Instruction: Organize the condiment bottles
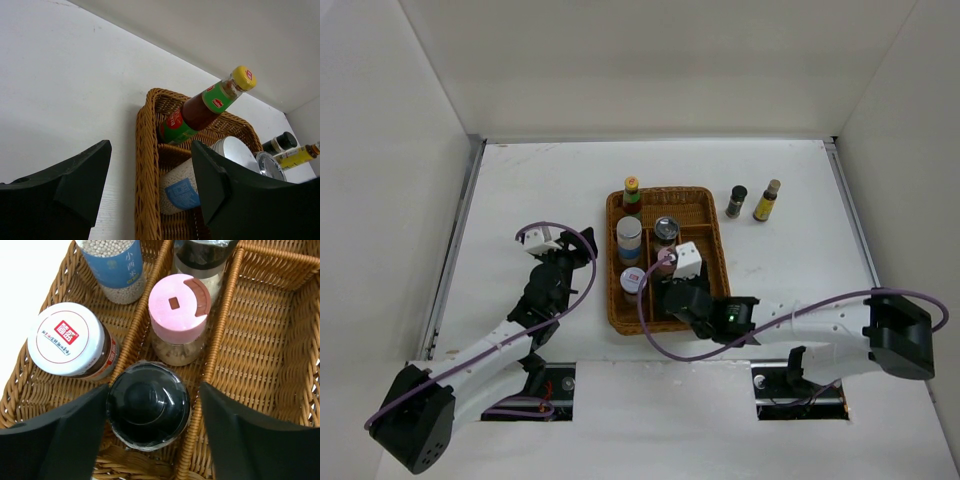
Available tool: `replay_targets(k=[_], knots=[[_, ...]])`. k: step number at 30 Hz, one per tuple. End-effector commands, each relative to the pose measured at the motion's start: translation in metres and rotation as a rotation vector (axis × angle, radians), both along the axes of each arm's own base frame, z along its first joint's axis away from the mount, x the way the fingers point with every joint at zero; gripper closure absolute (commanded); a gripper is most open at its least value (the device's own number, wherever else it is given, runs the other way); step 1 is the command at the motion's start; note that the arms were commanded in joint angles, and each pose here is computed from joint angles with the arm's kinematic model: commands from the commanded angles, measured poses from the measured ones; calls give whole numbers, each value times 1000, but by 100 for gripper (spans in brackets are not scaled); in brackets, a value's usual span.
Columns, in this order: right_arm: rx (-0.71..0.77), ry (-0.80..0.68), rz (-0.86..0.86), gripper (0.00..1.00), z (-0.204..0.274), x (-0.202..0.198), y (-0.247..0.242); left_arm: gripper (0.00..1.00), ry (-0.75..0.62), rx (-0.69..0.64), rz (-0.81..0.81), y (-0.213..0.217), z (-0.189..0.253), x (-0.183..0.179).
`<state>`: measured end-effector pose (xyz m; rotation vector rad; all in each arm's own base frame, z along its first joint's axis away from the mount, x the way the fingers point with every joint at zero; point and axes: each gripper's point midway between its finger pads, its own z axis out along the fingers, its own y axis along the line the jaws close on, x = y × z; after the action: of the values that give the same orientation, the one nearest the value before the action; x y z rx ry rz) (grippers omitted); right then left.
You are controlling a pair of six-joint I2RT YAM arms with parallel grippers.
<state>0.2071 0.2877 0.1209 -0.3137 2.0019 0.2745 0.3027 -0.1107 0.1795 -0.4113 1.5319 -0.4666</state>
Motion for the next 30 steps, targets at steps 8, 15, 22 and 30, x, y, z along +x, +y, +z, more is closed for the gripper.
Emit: replay_targets(k=[8, 15, 22, 30], knots=[[301, -133, -48, 4, 103, 7, -22, 36, -45, -41, -20, -6, 13, 0], [358, -268, -505, 45, 133, 94, -151, 36, -43, -46, -31, -9, 13, 0], [110, -232, -831, 24, 116, 182, -255, 36, -54, -53, -29, -6, 14, -3], [59, -189, -801, 14, 110, 228, -273, 36, -42, -51, -66, -19, 12, -5]])
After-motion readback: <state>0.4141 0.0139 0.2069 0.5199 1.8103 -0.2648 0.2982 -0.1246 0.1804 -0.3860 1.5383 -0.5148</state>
